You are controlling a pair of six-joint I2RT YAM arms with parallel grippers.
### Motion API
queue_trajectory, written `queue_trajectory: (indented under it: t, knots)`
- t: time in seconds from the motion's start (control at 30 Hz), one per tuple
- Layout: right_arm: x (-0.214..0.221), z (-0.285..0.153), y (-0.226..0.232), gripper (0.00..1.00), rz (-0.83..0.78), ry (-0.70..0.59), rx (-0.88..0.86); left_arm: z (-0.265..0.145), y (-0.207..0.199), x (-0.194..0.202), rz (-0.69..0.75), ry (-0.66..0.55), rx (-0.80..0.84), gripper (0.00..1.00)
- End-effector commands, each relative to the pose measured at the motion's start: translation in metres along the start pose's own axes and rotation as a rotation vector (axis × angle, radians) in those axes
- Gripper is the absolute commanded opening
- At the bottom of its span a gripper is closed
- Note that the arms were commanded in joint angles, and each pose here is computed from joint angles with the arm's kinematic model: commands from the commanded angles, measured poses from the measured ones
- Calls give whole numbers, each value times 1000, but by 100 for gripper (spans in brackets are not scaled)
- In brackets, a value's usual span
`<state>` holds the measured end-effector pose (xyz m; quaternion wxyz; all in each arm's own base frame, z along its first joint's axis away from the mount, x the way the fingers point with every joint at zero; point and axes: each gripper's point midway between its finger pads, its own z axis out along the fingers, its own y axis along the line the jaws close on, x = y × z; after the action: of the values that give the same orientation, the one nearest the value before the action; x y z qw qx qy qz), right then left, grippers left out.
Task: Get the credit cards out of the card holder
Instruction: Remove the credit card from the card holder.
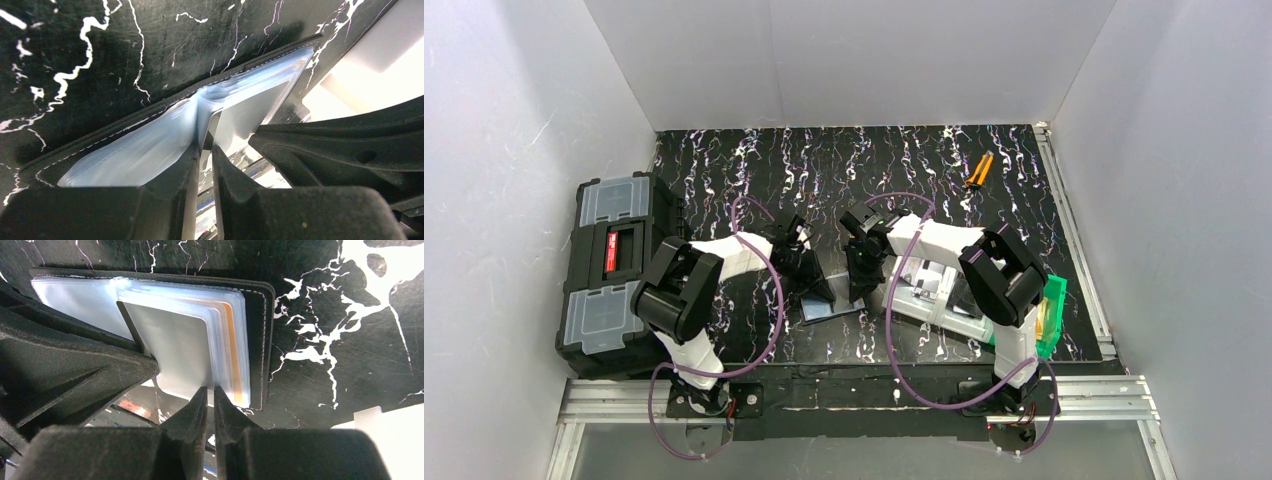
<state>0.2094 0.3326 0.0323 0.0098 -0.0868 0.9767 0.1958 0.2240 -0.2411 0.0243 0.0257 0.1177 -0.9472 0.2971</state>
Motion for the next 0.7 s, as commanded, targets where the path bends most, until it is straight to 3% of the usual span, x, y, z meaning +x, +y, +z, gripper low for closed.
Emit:
queue_trajectory:
  t: [0.0, 0.23, 0.67]
  knots:
    - [4, 14, 2, 16, -32, 22, 29, 5, 3, 7, -8, 26, 16, 11]
    - [7, 22, -8, 14, -11, 37, 70, 1, 0, 8, 4, 12, 31, 0]
    - [10, 25, -30, 9, 64, 49, 92, -14, 16, 6, 34, -22, -24, 0]
